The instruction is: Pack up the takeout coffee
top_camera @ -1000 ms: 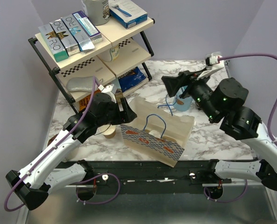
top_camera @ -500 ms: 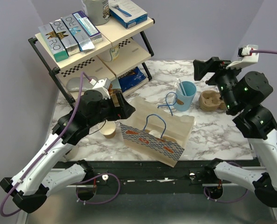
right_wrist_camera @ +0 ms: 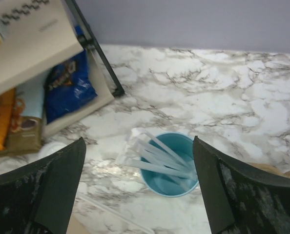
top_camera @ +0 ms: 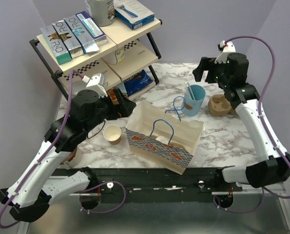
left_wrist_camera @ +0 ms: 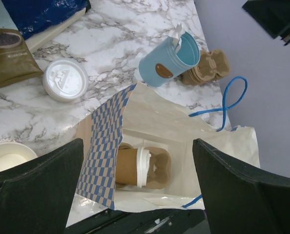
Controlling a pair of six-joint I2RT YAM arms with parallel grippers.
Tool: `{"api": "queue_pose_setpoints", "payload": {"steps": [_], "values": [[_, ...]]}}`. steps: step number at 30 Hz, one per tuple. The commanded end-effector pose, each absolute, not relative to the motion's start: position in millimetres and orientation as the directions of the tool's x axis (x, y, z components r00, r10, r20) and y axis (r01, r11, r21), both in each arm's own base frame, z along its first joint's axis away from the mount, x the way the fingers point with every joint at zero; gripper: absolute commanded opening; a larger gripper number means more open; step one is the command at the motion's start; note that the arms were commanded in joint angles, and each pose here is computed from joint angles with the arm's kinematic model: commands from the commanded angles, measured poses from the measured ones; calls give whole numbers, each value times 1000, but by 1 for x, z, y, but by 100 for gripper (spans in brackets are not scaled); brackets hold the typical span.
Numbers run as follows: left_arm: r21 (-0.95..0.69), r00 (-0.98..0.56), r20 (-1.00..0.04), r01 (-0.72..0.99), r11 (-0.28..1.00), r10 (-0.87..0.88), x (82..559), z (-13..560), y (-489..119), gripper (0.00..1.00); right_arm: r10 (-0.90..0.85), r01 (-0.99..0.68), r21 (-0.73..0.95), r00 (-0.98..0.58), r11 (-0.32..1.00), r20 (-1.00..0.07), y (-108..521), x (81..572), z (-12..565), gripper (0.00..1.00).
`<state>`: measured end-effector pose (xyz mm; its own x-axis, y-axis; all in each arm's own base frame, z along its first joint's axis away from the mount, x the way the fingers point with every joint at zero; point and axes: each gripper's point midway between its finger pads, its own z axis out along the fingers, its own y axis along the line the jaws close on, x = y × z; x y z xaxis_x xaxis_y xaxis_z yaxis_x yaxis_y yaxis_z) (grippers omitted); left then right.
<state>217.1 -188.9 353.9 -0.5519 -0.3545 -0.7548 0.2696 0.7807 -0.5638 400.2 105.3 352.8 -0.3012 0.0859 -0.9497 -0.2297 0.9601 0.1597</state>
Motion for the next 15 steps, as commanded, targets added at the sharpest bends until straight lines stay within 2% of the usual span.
{"api": "queue_pose_setpoints", "payload": {"steps": [1,3,5,7,11,15], "values": [[-518,-500,-783,190,834,-371,224,361,-168,99,-32,-332,73,-300,941,-953,115,423,334,91],[-520,-481,-787,180,835,-386,225,368,-163,99,-111,-415,19,-288,909,-951,124,430,326,82],[-521,-467,-791,173,836,-396,226,372,-161,99,-136,-440,12,-302,898,-944,130,440,315,77],[-521,-455,-794,166,837,-403,226,374,-157,99,-156,-452,-1,-307,892,-939,132,447,307,67],[-511,-432,-801,134,849,-415,228,369,-149,99,-254,-569,-49,-288,821,-923,148,442,291,64],[-509,-420,-806,133,851,-416,230,369,-148,99,-303,-542,-97,-306,835,-902,147,444,275,58]]}}
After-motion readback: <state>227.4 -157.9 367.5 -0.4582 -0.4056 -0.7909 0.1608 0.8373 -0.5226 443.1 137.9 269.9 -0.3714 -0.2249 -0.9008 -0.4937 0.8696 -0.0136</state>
